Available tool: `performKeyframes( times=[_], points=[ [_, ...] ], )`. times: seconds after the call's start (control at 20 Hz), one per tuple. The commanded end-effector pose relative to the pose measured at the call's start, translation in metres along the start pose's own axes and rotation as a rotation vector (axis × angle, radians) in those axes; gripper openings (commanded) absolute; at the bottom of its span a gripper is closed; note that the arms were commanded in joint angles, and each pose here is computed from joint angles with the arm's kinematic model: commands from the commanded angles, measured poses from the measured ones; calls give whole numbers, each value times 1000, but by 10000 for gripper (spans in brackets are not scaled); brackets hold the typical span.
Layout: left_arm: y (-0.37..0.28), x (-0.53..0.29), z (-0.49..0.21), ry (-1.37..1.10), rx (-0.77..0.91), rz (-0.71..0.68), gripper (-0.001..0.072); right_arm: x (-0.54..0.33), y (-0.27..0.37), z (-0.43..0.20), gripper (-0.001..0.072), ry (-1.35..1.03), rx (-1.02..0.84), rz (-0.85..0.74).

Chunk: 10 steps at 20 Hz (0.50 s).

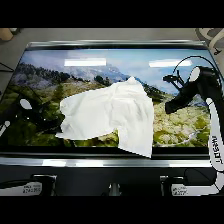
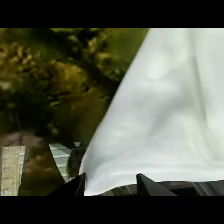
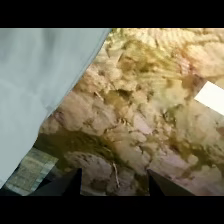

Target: Fold the shirts.

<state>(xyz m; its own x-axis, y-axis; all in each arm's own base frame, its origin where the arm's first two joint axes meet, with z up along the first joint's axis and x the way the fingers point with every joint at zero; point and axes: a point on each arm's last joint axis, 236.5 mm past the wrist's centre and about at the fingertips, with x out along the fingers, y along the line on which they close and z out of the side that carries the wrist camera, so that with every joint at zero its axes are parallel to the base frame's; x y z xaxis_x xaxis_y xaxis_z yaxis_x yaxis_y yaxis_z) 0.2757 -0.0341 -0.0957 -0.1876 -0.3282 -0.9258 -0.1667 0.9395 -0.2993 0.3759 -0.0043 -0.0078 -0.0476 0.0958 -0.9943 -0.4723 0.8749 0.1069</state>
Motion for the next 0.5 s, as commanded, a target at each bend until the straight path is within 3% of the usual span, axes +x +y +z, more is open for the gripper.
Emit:
performKeyframes(
  times=[0.0,0.3,0.45],
  points=[
    [4,4,-2,3,29,10,406,2,7,-8,407,32,-3,32],
    [-4,7,-2,7,66,15,426,23,18,-29,407,108,4,81],
    [-7,13,-3,22,76,19,394,37,26,-43,407,155,-5,112]
  ],
)
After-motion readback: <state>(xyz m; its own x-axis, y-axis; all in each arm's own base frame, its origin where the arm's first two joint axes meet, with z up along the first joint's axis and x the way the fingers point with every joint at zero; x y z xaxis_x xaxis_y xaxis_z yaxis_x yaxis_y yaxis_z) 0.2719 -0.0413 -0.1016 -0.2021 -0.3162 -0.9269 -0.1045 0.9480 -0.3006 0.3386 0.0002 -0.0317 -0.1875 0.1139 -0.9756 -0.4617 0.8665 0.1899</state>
